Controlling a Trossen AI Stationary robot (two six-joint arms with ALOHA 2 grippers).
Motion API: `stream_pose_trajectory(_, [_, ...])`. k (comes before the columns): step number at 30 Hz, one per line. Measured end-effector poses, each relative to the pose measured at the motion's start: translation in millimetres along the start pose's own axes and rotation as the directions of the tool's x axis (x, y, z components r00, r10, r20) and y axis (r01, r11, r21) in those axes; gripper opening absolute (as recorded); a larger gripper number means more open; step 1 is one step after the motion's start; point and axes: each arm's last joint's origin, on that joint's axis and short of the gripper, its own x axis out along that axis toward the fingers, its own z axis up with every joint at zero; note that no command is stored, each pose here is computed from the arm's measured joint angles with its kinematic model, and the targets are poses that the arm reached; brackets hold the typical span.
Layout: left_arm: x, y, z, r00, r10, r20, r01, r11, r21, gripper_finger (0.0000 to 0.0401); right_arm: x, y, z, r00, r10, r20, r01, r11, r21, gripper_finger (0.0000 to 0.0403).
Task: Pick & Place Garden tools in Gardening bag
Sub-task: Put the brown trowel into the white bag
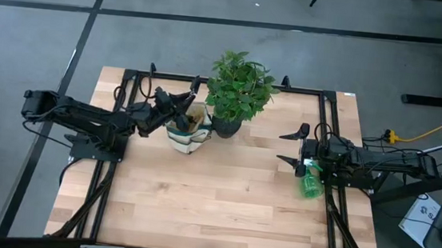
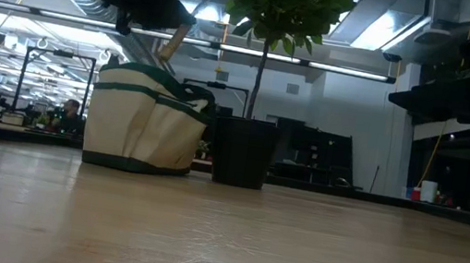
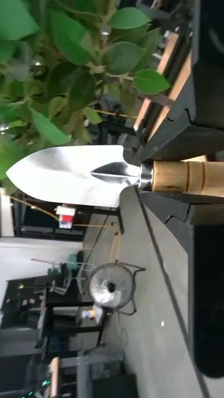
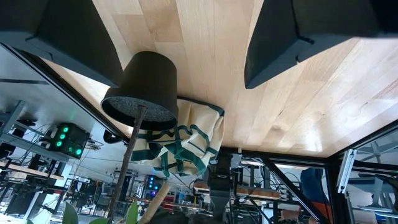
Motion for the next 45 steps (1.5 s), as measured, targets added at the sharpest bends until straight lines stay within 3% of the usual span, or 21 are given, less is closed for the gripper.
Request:
stream_pose_trajectory(20, [1.4,-0.3,-15.6,0.994,0.004,-0.105,-0.01,0.998,-0.058,0.0075,0.0,0.0,-0.1,1.0,0.0,-0.001,0.0,1.0,0.0,0.0341])
stream_pose_trajectory(32, [9.6,-1.4,-37.4,0.984,0.068,-0.164,-0.065,0.998,0.024,0.0079,0.0,0.0,0.0,1.0,0.0,0.0,0.0,1.0,0.0,0.0341])
stream_pose_trajectory(45, [8.3,-5.8,-46.4,0.978,0.054,-0.202,-0.047,0.998,0.041,0.008,0.0,0.0,0.0,1.0,0.0,-0.001,0.0,1.0,0.0,0.0341])
